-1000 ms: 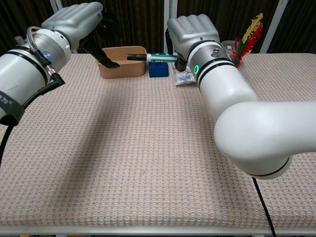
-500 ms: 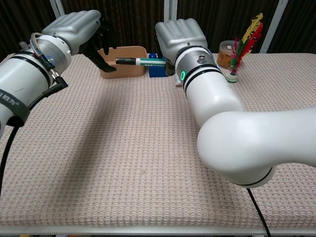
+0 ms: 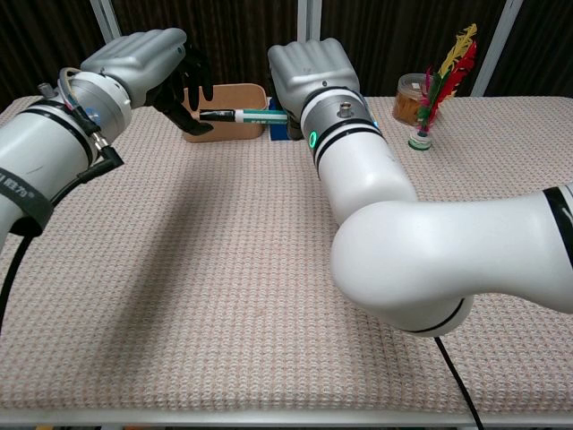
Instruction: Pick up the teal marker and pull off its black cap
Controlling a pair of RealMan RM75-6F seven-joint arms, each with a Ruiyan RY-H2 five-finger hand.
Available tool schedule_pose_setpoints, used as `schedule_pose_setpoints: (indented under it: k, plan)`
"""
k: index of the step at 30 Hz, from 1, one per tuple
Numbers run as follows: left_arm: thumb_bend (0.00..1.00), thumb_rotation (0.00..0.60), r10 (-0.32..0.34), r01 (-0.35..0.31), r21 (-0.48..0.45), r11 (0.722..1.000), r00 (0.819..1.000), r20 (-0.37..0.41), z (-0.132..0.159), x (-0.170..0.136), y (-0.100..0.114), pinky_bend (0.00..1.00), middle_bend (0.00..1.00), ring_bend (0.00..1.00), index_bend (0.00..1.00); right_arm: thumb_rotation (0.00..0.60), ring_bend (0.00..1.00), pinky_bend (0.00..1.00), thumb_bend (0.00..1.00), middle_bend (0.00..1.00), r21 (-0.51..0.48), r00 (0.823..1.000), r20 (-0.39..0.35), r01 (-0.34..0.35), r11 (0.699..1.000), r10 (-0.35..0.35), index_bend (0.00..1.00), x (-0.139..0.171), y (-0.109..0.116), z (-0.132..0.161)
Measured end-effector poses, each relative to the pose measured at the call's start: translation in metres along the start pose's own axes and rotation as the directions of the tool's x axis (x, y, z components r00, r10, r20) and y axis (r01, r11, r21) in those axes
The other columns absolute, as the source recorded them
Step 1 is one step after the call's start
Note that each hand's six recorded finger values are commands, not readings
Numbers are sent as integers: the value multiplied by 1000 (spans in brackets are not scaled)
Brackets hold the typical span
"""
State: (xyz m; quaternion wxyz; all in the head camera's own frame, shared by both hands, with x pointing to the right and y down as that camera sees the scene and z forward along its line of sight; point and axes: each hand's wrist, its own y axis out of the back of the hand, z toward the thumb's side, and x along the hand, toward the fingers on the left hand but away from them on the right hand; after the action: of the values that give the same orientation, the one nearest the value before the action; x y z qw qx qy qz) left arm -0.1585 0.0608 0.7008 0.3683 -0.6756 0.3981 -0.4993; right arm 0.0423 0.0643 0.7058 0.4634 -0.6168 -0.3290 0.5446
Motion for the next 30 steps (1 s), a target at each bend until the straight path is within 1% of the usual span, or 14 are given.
schedule_pose_setpoints:
  k: [7,17,30]
  plan:
    - [235,600,-7,7,-5,1000,1000,-1,1,2,-1,567,557,484,516,600,685,794,327,589,-9,1000,-2,-9,1000,9,618,0,-3,4]
    - [240,600,-23,23,-9,1000,1000,-9,-1,3,-4,580,571,499,529,600,685,794,327,589,-26,1000,-7,0,1000,0,618,-1,0,9]
    - [289,600,-31,31,-9,999,999,-12,1,3,-5,604,605,535,565,600,685,794,327,589,-26,1000,-9,2,1000,-2,617,-1,2,8]
